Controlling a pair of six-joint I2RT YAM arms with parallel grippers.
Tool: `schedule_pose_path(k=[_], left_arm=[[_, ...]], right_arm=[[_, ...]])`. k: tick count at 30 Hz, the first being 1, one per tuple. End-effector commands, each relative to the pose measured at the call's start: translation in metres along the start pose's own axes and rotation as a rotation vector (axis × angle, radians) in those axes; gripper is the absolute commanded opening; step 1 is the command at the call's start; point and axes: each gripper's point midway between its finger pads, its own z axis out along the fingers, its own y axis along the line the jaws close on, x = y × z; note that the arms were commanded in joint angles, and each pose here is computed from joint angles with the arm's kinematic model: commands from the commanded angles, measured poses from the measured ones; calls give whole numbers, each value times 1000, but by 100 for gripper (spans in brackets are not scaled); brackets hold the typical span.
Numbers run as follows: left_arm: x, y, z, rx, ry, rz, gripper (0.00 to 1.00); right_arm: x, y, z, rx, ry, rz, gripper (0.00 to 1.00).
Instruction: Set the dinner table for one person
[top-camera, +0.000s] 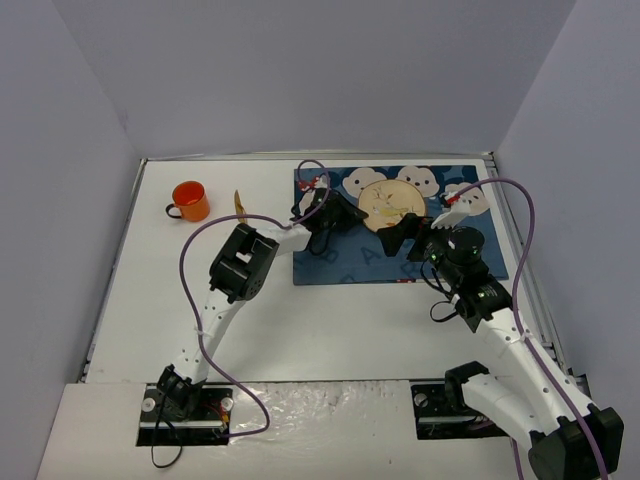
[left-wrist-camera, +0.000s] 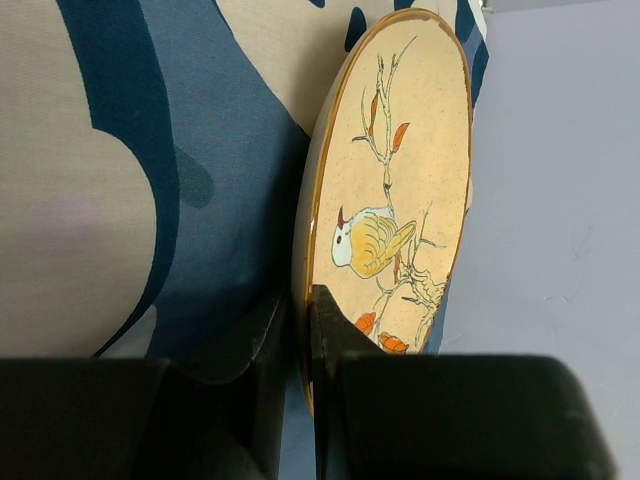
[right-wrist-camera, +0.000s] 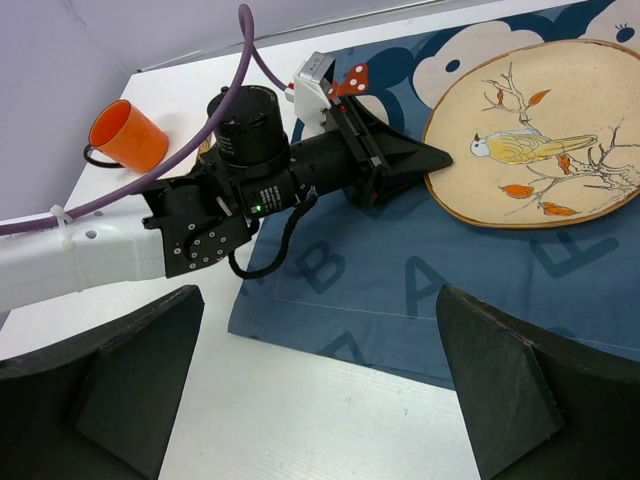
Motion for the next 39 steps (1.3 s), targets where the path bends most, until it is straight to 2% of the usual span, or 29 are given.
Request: schedule_pose_path(k=[1, 4, 6, 11, 13, 17, 24, 26, 30, 34, 37, 39], left_arm=[[-13, -99, -29, 213, -34, 37, 2], [-12, -102, -31, 215, -31, 44, 20], [-13, -105, -34, 215, -32, 57, 38], [-16, -113, -44, 210, -41, 82, 54], [-19, -120, -53, 203, -54, 97, 65], [-22, -107, -75, 102, -66, 173, 76], [-27, -73, -139, -121, -91, 408, 79], [-20, -48, -152, -199, -62, 460, 79], [-13, -16, -161, -294, -10, 556, 78], [-10, 10, -160, -351, 22, 611, 73], [-10, 22, -158, -388, 24, 631, 68], [-10, 38, -155, -422, 35, 641, 62]], right_arm=[[-19, 9, 0, -25, -75, -11, 99], [-20, 8, 1, -21, -77, -14, 99], [-20, 7, 1, -15, -78, -19, 99], [-21, 0, 5, 19, -76, -31, 100], [-26, -3, 7, 46, -80, -34, 100], [-39, -24, 14, 177, -91, -41, 100], [-59, -86, 47, 395, -69, -1, 99], [-64, -103, 58, 432, -61, 7, 99], [-83, -139, 88, 516, -53, -52, 96], [-106, -175, 111, 539, -55, -131, 91], [-114, -193, 127, 548, -57, -159, 86], [-112, -225, 142, 557, -38, -164, 83]])
